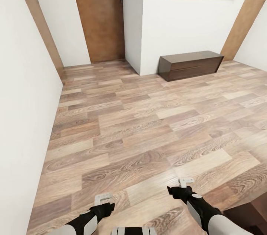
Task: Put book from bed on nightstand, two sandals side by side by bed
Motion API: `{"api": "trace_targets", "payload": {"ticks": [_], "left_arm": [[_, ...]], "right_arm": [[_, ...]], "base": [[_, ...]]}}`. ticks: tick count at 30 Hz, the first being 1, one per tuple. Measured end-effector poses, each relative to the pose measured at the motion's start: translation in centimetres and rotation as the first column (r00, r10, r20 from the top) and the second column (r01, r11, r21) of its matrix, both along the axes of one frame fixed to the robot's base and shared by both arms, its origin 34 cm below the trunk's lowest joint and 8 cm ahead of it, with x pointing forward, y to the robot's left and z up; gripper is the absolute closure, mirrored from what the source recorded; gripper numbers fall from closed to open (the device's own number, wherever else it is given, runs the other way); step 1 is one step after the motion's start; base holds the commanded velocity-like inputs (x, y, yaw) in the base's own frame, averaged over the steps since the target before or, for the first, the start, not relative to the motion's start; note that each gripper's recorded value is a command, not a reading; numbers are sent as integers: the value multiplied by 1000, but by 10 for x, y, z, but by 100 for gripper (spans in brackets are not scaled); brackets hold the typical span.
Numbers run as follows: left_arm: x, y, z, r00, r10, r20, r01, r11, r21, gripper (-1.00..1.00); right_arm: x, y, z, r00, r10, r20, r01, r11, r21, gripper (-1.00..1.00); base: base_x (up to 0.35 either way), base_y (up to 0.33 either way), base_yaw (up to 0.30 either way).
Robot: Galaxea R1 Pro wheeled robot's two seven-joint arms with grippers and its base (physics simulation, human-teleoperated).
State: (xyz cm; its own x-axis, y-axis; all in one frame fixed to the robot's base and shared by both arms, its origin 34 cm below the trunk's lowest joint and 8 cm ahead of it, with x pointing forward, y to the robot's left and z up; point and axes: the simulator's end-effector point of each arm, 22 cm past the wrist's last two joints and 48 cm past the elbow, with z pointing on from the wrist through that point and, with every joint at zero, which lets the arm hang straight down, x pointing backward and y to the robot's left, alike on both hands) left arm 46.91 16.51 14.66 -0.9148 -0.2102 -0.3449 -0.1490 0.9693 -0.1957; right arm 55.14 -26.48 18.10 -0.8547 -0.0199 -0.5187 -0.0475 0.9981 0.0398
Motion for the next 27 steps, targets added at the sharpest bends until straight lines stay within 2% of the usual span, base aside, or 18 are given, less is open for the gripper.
{"api": "trace_targets", "payload": {"ticks": [16,19,27], "left_arm": [[-27,3,-9,999,-3,-32,3,1000,8,-100],[-41,9,-13,999,-2,-46,3,1000,17,-100],[-43,21,-14,1000,-3,-15,4,999,41,-100]], "right_arm": [[-5,4,-3,1000,1,5,-1,1000,15,-100],[-6,4,-3,1000,-1,4,1,1000,16,-100],[-6,4,-3,1000,0,3,0,1000,15,-100]], "base": [[333,0,0],[333,0,-19],[333,0,-143]]}}
